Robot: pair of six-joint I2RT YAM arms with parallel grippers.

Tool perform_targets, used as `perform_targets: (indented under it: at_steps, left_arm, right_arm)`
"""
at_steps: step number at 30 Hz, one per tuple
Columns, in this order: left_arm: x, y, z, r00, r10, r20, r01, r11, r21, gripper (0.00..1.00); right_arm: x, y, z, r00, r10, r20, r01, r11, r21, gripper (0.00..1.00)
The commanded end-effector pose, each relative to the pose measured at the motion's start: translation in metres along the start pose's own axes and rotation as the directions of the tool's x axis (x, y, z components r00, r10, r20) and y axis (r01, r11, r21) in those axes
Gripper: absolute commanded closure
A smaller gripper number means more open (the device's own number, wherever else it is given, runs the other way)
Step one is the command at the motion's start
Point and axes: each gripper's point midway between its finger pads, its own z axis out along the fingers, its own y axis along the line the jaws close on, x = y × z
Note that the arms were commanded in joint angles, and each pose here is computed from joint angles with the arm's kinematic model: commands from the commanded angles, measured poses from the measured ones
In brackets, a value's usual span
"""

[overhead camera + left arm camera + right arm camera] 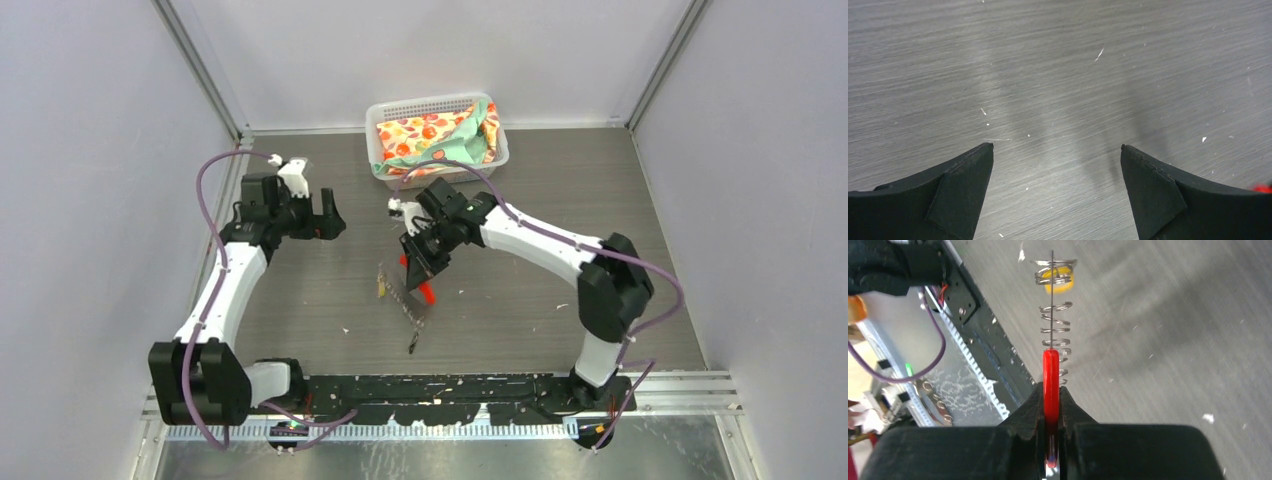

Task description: Put the keys on the keyring

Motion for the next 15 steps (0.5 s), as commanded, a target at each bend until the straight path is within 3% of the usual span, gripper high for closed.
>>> perform_targets:
  at_steps: [1, 9, 15]
  left_arm:
    - [0.007, 0.010, 0.004, 0.999, -0.002, -0.046, 0.003, 1.000, 0.026, 0.00]
    - [0.009, 0.027, 0.015, 0.997, 0.058, -0.049, -0.056, 0.998, 0.043, 0.00]
    - [0.026, 0.031, 0.026, 0.991, 0.071, -0.112, -0.065, 0.996, 0.064, 0.00]
  right_arm:
    - [-0.028, -0.026, 0.023, 0.997, 0.034, 0.069, -0.022, 0.985, -0.173, 0.99]
    - [-0.004, -0.102, 0.043, 0.983, 0.178, 0.037, -0.171, 0.974, -0.149, 0.93]
    - [0.020, -0.150, 0.037, 0.976, 0.215, -0.012, -0.215, 0.976, 0.034, 0.75]
